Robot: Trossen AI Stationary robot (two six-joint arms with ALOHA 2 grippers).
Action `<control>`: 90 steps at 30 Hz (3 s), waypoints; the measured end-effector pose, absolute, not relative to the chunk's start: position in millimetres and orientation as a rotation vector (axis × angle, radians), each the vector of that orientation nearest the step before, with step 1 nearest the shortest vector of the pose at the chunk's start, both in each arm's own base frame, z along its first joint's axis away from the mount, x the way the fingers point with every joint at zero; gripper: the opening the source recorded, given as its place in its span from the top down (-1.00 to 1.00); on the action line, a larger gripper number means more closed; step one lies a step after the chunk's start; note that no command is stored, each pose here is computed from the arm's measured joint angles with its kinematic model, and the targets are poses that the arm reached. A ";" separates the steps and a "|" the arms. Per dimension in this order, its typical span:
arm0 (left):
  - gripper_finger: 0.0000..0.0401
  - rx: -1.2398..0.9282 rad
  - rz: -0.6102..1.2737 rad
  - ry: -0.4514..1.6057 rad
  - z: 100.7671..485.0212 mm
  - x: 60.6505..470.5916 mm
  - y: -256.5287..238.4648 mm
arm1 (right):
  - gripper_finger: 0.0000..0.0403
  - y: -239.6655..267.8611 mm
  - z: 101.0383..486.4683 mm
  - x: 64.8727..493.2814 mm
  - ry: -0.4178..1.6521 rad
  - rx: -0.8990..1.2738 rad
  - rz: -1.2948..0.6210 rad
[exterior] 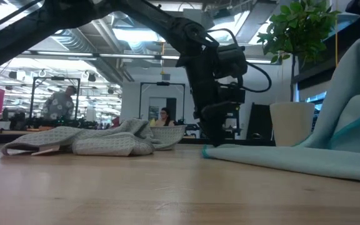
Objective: Roll microfiber towels into tight, uniform cylinder then place into a basket
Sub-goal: Fold the blue towel
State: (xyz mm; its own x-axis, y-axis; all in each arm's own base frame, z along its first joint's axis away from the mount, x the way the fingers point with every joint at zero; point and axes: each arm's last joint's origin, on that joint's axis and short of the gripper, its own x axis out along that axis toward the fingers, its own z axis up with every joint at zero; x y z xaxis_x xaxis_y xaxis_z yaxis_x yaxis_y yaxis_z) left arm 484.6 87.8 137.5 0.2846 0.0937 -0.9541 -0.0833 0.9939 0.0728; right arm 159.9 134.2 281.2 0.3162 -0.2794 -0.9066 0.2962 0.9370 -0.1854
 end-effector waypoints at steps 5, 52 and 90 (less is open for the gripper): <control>0.99 0.015 0.122 1.276 139.2 484.9 82.7 | 0.95 134.1 281.2 159.9 1.186 0.019 -0.385; 1.00 0.268 0.609 1.070 344.6 381.8 -3.4 | 0.95 73.4 314.9 181.4 1.046 -0.134 -0.754; 1.00 0.289 0.634 0.992 380.3 351.8 -6.7 | 0.95 67.8 380.1 186.9 0.785 -0.180 -0.746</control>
